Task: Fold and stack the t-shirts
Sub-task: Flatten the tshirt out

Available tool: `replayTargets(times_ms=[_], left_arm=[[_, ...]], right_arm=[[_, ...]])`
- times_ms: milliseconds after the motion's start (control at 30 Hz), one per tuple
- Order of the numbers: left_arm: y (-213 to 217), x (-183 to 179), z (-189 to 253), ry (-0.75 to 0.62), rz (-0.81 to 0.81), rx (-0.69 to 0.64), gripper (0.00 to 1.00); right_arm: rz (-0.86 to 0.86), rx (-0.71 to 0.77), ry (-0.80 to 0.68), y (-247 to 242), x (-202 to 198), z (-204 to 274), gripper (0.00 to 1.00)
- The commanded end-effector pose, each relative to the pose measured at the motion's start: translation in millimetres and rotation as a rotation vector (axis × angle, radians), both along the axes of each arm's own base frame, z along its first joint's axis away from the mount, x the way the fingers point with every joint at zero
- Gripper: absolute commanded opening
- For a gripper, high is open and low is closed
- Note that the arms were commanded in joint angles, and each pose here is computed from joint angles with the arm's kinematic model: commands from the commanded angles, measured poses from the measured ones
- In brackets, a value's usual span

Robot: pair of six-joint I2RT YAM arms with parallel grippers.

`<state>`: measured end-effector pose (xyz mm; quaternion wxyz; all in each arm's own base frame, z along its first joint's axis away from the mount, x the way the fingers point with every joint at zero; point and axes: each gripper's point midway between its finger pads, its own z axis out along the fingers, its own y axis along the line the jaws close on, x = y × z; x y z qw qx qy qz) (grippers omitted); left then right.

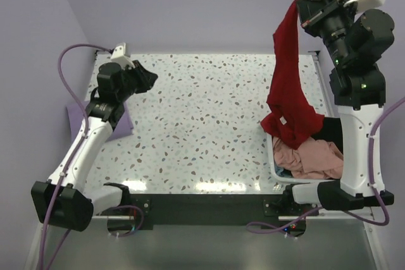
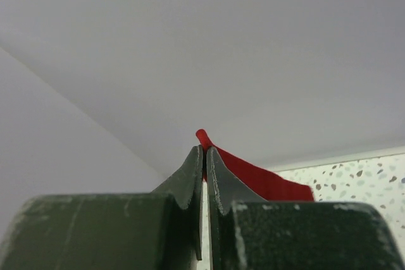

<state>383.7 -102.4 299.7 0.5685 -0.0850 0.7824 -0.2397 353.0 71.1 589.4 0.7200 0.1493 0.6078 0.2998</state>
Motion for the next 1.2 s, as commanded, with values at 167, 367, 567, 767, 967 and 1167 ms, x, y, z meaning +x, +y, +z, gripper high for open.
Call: replayTargets(times_ms=[167,367,567,767,967,1167], left_arm=[[-28,-24,39,-0.124,-0.149,-0.057,0.3],[-10,-32,34,-0.101,-0.065,-0.011,0.33],[14,-39,39,-0.104,0.056,0.003,0.34],[24,-41,43,-0.11,0.099,-0.001,0.35],[21,-40,21,-0.066,0.091,-0.005,0.36],[30,-46,-45,0.097,0.119,0.063,0.37]], right_arm=[[0.269,0.043,-0.106,94,-12,43,0.0],[0.489,0.072,-0.151,194,-19,63,0.0],[0.652,0.156,-0.215,263,-42,78,0.0],[0.672,0.217,-0.284,270,-62,101,0.0],[0.473,0.113,-0.212,246,-36,74,0.0],[0.172,-0.045,0.06,185,24,-26,0.0]])
